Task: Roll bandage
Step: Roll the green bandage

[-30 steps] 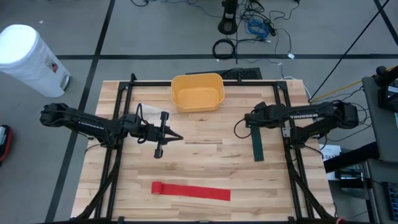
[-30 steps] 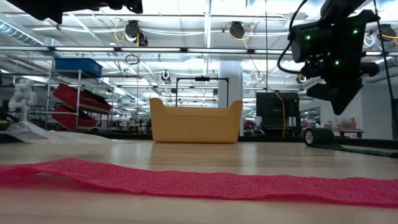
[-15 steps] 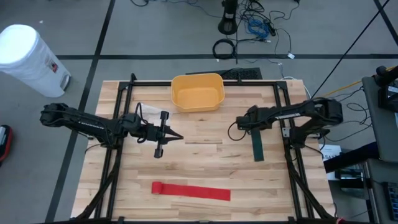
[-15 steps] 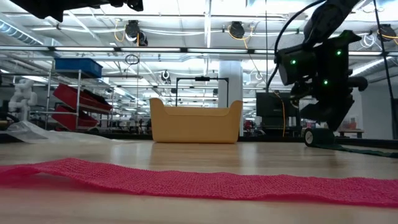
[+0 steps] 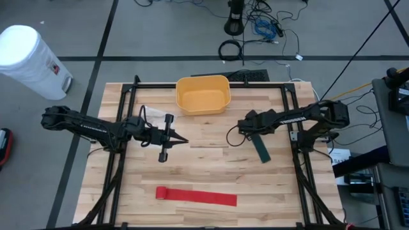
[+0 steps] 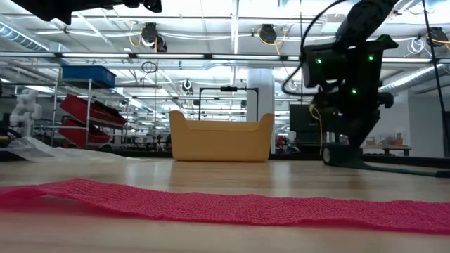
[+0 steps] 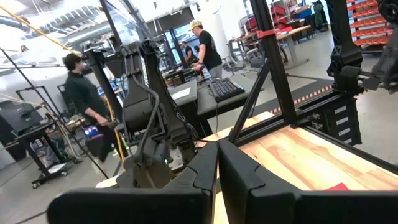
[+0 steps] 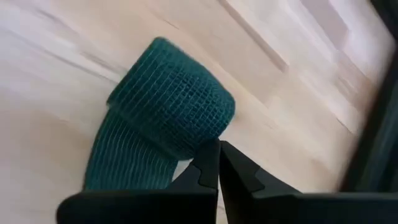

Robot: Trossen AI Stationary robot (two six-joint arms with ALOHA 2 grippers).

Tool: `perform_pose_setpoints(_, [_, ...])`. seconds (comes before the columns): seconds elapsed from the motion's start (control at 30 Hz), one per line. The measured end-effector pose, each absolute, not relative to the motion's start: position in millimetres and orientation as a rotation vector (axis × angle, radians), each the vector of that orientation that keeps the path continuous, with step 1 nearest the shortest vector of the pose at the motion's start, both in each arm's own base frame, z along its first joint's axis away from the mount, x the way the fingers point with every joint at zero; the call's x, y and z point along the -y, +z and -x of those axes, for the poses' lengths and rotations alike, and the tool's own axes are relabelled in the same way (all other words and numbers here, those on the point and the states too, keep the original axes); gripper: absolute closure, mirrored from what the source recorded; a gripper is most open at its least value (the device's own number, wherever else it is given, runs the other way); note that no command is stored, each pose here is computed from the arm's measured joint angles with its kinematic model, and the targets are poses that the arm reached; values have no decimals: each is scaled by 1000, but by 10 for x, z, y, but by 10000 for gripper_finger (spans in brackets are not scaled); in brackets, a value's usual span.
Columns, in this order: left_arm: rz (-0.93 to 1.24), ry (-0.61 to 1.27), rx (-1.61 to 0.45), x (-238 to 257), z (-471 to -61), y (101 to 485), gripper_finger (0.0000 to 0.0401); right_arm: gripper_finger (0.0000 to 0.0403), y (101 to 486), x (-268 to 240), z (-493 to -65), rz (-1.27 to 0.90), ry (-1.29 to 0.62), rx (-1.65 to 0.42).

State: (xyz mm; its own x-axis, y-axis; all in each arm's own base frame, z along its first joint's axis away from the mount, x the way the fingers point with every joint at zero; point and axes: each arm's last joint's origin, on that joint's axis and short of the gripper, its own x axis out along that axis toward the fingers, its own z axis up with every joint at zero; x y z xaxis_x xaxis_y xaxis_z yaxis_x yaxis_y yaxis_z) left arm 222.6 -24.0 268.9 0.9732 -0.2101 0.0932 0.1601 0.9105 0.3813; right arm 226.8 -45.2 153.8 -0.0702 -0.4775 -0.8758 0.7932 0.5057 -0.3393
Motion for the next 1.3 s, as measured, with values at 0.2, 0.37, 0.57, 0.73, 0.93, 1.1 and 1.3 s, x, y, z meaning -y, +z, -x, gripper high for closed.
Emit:
perform_pose_setpoints(0.2, [-373,-197,130,251,-2225,2686,379,403,1567,369,-2468,-371,-925,-1134])
perform_pose_setpoints(0.37, [-372,-215,129,291,-2221,2682,379,403,1572,341,-2483,-356,-904,-1132])
perform_pose_setpoints(0.57, [-374,-226,131,316,-2218,2682,379,403,1571,292,-2479,-270,-839,-1177])
perform_pose_setpoints(0.73, [-371,-228,129,319,-2217,2680,379,393,1567,239,-2449,-156,-786,-1241])
perform_pose_setpoints(0.93, [-371,-257,87,364,-2214,2634,379,324,1566,214,-2363,-103,-801,-1322])
perform_pose_setpoints(1.1, [-377,-270,93,396,-2209,2637,379,252,1585,245,-2319,95,-830,-1356])
perform_pose_setpoints(1.3, [-376,-282,96,423,-2204,2637,379,205,1608,174,-2486,400,-593,-1313])
